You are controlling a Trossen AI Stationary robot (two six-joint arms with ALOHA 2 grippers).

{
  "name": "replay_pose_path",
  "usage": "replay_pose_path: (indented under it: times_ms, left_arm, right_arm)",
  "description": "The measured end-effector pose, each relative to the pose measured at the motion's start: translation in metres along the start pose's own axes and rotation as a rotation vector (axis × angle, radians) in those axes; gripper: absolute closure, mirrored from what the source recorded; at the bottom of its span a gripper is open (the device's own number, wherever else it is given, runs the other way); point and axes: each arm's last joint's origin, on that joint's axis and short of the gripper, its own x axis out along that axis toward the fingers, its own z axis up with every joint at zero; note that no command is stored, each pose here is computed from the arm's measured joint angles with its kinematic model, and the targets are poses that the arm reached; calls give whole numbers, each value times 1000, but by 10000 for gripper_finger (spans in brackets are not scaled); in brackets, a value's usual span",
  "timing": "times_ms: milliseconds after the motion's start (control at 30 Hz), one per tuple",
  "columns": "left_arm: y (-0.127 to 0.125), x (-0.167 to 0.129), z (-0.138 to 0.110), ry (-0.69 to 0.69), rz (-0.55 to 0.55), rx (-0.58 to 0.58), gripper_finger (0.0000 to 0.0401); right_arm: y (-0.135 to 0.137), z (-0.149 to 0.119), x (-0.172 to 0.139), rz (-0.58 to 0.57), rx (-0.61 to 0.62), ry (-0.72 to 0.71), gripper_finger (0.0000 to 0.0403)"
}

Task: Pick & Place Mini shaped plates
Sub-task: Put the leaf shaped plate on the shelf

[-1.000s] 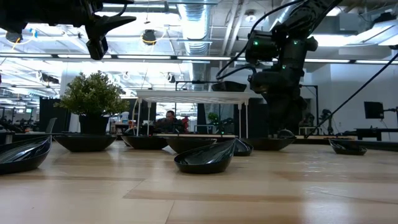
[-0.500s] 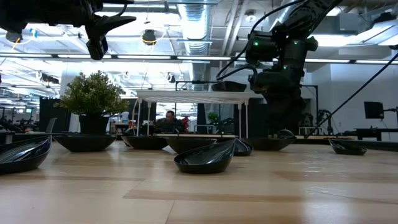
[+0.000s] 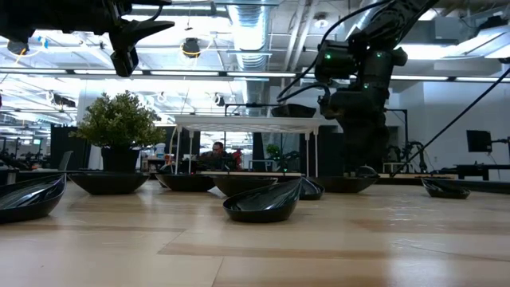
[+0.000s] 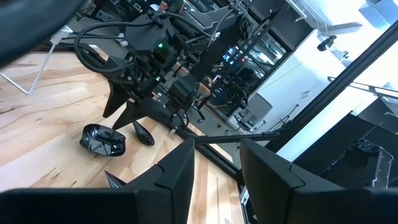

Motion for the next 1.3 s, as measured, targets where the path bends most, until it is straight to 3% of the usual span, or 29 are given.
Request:
replay_pose_path:
  times_ms: [467, 700, 967, 1300]
  left_arm:
    - [0, 0, 0, 4, 3, 2, 270]
    - [0, 0, 0, 5, 3, 2, 270]
    - [0, 0, 0, 5, 3, 2, 270]
    - [0, 0, -1, 6, 4, 2, 270]
  right_arm:
    - [0, 0, 0, -44, -5, -11, 215]
    - [0, -10, 0, -44, -4, 85, 224]
    - [10, -10, 1, -13, -130, 62, 214]
    - [10, -6, 6, 17, -170, -9, 212]
